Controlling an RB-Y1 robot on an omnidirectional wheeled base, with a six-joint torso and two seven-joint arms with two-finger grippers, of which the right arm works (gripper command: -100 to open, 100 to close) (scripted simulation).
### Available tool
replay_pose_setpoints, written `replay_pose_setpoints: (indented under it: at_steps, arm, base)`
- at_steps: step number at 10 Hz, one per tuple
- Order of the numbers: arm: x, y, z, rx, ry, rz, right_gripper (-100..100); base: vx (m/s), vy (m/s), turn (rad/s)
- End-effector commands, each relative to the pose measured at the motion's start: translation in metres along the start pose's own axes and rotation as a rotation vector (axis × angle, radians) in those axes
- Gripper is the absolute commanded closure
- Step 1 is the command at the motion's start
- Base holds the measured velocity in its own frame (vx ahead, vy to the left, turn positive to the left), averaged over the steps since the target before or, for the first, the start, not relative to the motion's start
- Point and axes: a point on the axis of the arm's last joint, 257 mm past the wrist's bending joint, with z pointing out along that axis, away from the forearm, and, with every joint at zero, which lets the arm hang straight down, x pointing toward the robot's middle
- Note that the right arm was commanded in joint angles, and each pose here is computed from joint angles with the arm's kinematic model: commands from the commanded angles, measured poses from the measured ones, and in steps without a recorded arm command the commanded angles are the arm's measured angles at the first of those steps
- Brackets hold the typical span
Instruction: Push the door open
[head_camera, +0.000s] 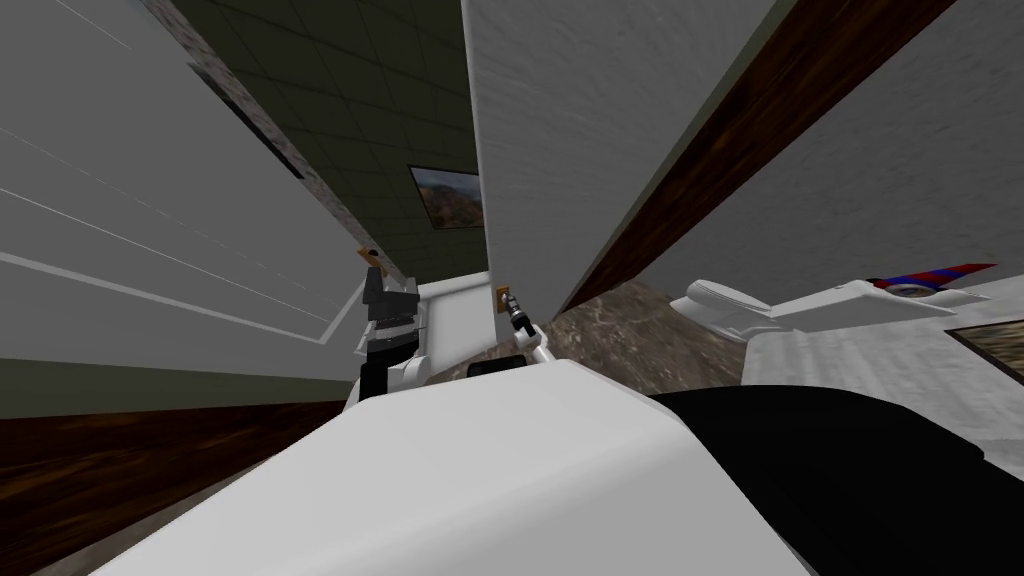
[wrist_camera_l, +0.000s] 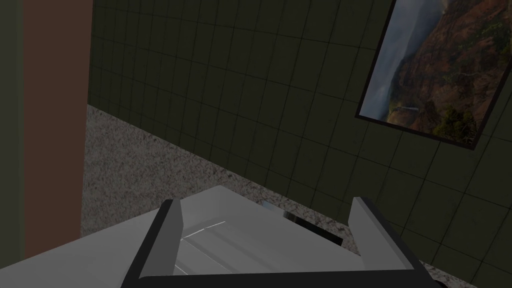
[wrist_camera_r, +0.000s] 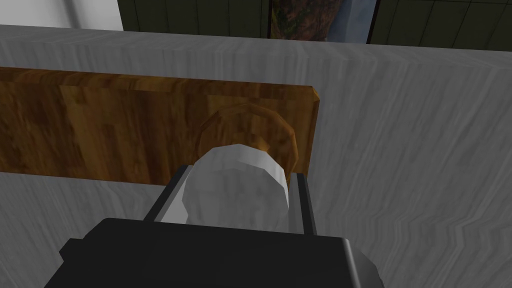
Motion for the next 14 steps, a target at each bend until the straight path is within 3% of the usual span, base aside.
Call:
replay_pose_setpoints:
  at_steps: [1, 14]
  arm:
    - [-0.007, 0.004, 0.0008, -0.007, -0.011, -0.005, 100]
    - [-0.089, 0.005, -0.0016, -0.005, -0.158, -0.032, 100]
  base:
    - [0.118, 0.059, -0.042]
    - [0.147, 0.107, -0.068]
